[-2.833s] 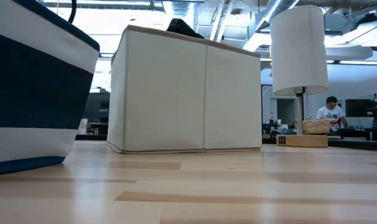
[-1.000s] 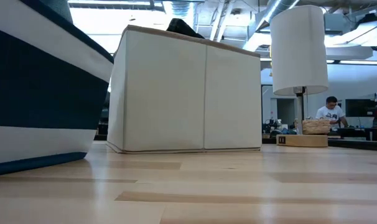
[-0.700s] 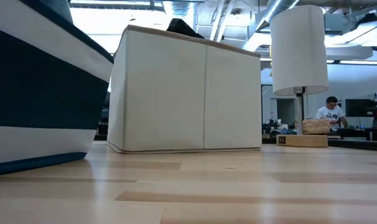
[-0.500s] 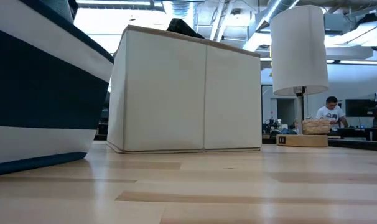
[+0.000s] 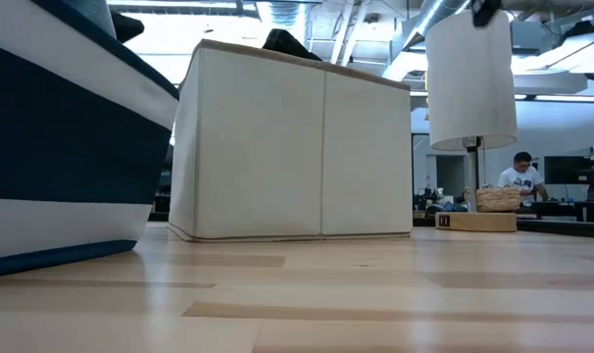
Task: Sort clothes
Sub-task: Return to Home Position
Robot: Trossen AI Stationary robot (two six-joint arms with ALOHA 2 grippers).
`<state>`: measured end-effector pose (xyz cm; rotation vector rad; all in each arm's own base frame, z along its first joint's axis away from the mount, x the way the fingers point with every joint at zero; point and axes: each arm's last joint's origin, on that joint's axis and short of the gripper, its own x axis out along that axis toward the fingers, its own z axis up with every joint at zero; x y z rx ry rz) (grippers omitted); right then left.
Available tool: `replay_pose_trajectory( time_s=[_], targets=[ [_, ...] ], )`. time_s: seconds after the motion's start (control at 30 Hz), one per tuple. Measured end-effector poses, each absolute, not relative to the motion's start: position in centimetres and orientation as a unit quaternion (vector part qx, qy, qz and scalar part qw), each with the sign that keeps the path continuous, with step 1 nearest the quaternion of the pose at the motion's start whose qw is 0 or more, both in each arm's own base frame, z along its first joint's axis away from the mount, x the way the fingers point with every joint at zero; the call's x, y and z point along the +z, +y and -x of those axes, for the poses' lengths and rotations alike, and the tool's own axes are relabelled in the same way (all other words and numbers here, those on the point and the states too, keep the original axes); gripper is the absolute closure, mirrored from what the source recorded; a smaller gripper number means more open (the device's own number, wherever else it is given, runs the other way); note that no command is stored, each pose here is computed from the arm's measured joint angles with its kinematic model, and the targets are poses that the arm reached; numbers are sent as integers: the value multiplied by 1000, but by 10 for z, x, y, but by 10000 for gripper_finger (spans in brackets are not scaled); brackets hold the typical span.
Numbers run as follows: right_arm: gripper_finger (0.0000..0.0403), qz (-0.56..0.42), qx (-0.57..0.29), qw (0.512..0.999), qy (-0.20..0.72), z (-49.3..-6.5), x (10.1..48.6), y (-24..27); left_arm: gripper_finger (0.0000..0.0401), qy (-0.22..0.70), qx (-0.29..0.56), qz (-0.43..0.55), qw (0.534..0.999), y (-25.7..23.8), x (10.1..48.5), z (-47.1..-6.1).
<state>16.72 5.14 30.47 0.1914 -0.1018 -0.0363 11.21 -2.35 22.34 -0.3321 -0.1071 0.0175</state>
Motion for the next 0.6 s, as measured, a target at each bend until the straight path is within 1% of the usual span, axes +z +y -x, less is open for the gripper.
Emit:
replay_pose_trajectory(
  time_s=[0.17, 0.3, 0.43, 0.6],
  targets=[
    [403, -96, -24, 994, -53, -142, 268, 42, 401, -70, 27, 149, 986, -16, 211, -98],
    [403, -82, -25, 995, -49, -128, 241, 37, 401, -53, 39, 134, 989, -12, 205, -89],
    [403, -72, -33, 996, -36, -117, 209, 32, 401, -31, 75, 108, 991, -10, 199, -86],
    [403, -66, -50, 995, -61, -105, 183, 25, 401, -24, 81, 91, 992, -9, 199, -86]
  ],
)
